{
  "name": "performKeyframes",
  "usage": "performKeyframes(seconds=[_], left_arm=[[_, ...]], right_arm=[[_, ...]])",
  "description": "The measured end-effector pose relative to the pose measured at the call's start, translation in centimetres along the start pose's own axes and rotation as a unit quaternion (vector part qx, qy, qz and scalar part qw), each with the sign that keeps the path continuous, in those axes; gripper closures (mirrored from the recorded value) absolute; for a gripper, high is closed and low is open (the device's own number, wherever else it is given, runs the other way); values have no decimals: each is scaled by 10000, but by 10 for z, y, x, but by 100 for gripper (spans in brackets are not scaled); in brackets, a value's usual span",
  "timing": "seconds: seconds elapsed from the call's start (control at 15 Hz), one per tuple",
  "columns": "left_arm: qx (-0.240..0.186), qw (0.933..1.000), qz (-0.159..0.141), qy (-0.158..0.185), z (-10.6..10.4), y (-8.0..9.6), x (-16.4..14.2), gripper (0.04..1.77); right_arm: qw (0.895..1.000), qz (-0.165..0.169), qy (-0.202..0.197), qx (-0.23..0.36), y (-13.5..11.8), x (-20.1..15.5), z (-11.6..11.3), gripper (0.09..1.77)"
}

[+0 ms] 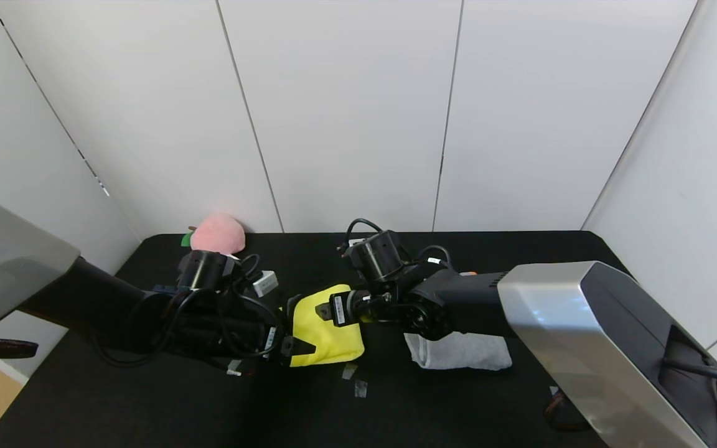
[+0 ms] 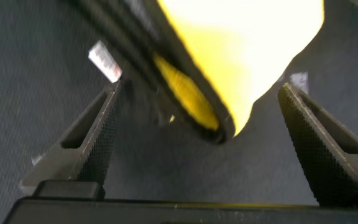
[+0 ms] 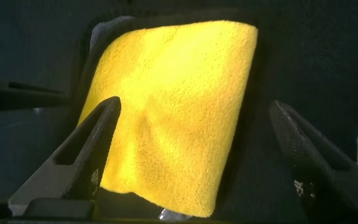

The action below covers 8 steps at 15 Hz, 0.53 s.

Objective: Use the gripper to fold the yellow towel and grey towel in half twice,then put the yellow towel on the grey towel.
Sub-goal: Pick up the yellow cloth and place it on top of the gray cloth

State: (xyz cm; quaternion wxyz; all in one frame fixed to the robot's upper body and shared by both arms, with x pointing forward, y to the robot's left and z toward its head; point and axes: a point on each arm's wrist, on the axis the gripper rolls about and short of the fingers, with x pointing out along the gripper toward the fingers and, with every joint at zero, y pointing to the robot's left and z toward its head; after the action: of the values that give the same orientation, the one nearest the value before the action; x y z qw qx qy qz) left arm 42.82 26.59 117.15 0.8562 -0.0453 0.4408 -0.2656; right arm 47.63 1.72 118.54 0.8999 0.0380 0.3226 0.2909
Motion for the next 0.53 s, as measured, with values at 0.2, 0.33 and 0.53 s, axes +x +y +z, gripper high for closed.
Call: performKeyframes(seconds=[0.2, 0.33, 0.53], left_arm=[[-29, 9998, 0, 194, -15, 0, 1, 9], [-43, 9997, -10, 243, -18, 0, 1, 9], [-39, 9996, -35, 274, -20, 0, 3, 9]], right_arm=[[10000, 23, 26, -24, 2, 5, -5, 15], [10000, 45, 48, -45, 5, 7, -7, 15], [9999, 62, 52, -61, 5, 9, -10, 15]])
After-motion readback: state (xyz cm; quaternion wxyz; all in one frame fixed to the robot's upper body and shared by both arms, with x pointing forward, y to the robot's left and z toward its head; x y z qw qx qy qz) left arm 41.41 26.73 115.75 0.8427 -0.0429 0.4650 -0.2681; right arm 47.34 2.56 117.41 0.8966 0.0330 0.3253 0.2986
